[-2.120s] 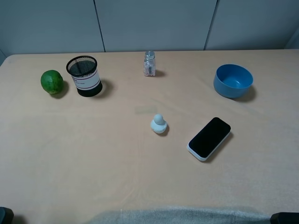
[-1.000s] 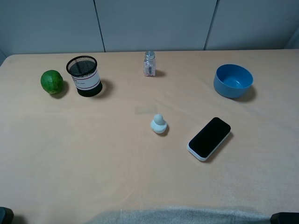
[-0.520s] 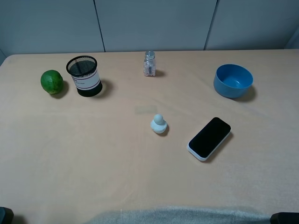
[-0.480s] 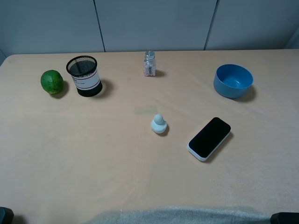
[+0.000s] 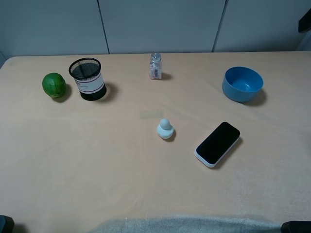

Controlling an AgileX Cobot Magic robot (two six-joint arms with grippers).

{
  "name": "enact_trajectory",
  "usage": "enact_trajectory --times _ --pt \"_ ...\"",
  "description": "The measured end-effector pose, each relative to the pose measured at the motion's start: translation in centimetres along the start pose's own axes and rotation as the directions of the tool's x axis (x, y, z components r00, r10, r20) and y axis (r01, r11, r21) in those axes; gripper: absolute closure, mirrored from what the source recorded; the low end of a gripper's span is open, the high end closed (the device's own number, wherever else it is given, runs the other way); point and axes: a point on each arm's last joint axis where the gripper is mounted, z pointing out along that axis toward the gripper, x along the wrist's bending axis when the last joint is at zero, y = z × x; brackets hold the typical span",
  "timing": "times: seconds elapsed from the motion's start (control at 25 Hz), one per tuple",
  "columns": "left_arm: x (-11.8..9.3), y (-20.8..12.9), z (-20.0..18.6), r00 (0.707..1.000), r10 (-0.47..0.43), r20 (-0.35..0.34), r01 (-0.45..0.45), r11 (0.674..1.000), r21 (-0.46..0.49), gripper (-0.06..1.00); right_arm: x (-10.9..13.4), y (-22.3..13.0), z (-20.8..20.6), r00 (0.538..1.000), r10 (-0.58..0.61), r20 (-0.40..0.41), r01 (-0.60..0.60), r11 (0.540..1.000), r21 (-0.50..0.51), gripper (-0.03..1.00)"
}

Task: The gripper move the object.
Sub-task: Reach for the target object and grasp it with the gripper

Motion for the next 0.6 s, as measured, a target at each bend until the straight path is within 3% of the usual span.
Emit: enact_trajectory --times 0.28,0.6 --pt "0.0 0.0 0.0 1.0 0.0 0.0 0.0 1.0 0.0 0.15 4.2 3.8 4.0 0.982 -0.19 -0.012 0.19 0.978 0.081 0.27" --pt "0.0 0.0 0.0 1.0 0.0 0.0 0.0 1.0 0.0 0.15 10.1 2.7 8.3 0.96 -0.276 -0.047 0.279 0.939 0.202 0.27"
